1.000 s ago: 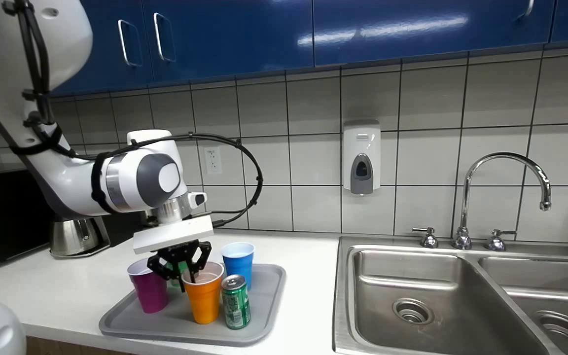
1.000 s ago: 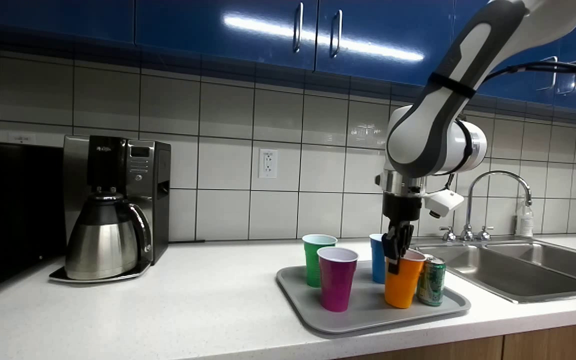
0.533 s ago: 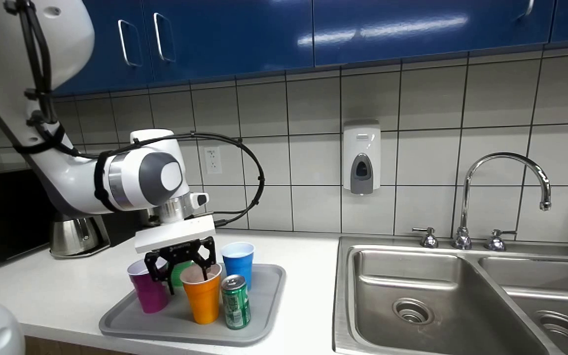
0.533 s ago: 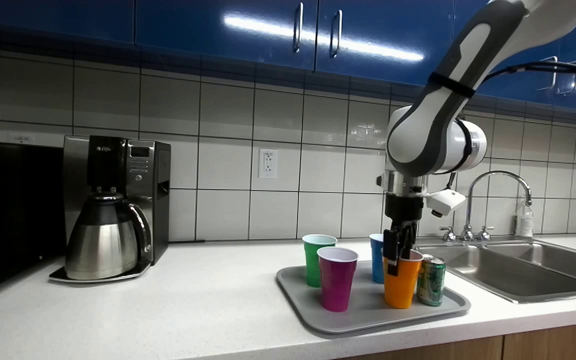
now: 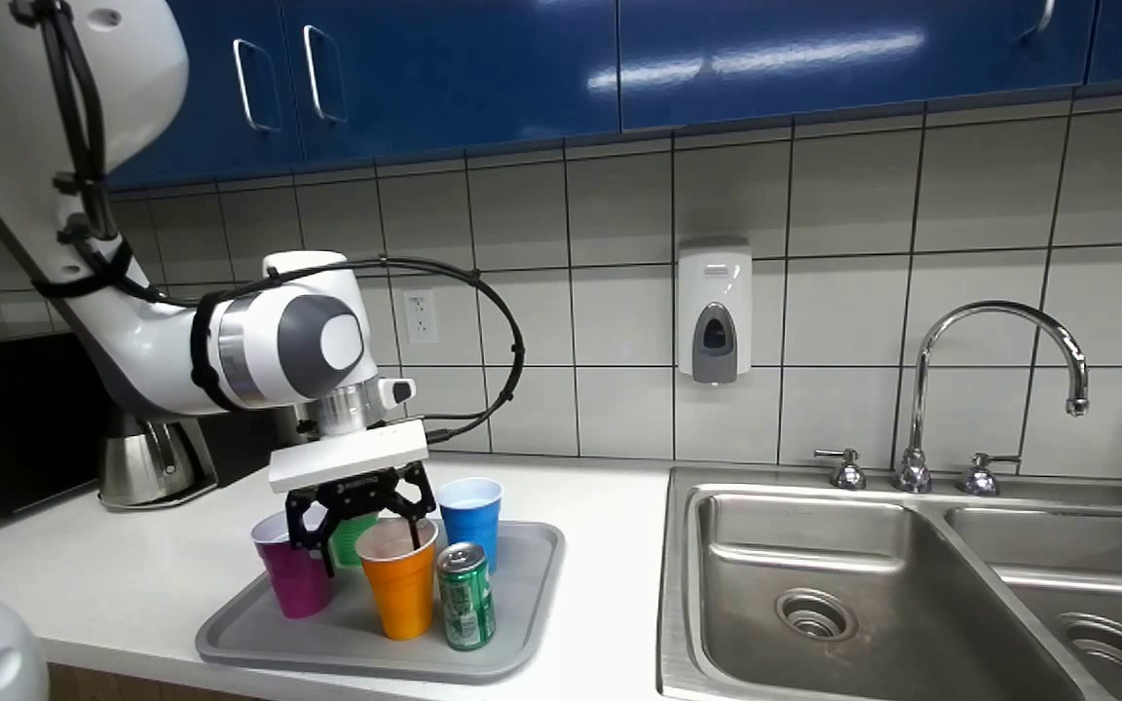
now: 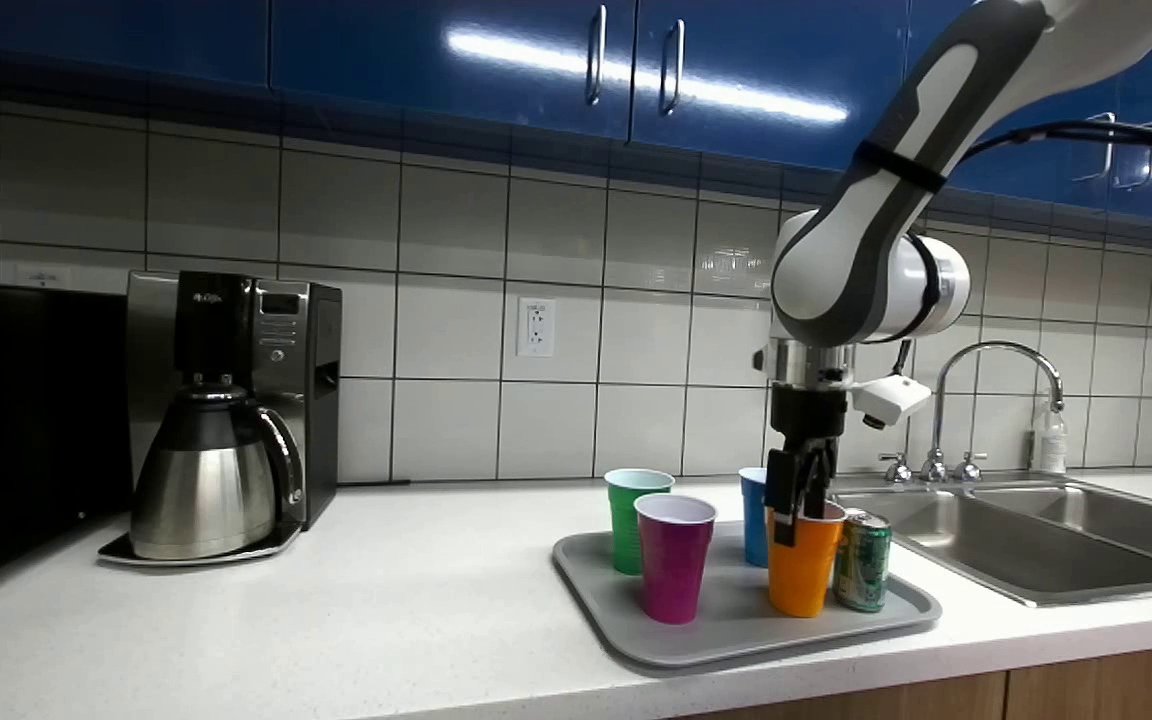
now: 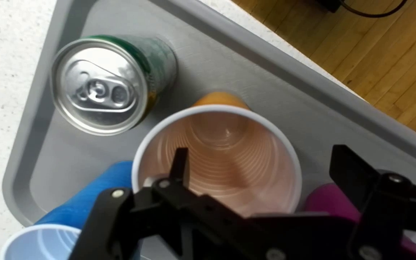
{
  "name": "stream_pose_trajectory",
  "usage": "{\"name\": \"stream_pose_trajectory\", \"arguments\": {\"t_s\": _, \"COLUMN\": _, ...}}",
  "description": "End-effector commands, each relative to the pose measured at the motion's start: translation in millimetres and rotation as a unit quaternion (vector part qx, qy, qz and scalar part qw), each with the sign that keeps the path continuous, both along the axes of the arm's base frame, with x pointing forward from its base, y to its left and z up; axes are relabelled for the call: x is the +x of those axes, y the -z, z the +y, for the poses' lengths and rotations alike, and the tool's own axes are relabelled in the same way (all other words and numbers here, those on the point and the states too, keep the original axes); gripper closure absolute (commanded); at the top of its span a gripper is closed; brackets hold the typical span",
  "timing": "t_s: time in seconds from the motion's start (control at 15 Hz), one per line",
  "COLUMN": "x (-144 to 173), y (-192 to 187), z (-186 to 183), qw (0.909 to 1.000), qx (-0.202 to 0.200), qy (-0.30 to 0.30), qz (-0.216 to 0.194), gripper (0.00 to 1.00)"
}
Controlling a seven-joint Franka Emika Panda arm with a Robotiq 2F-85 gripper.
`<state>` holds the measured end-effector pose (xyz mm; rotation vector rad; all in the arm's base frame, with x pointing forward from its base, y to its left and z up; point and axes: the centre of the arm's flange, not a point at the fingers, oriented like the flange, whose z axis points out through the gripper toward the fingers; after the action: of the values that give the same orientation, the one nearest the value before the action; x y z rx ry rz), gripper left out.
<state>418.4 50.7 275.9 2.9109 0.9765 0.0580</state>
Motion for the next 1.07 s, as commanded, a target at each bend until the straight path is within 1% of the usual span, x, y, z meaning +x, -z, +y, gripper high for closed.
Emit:
{"name": "stream_pose_trajectory", "arguments": {"t_s": 0.0, "x": 3.5, "y": -21.3, "z": -7.3, "qw": 0.9999, "qx": 0.01, "qy": -0.006, "qz": 0.005, "gripper": 0.0}}
{"name": "stream_pose_trajectory", "arguments": {"t_s": 0.6, "x": 4.8, "y": -45.1, "z": -7.5, "qw": 0.9998, "qx": 0.02, "qy": 0.001, "qz": -0.009, "gripper": 0.0}}
{"name": "stream_pose_trajectory", "arguments": {"t_s": 1.0, "x": -3.8, "y": -69.5, "z": -11.6, "qw": 0.9994, "qx": 0.024, "qy": 0.017, "qz": -0.02, "gripper": 0.0}}
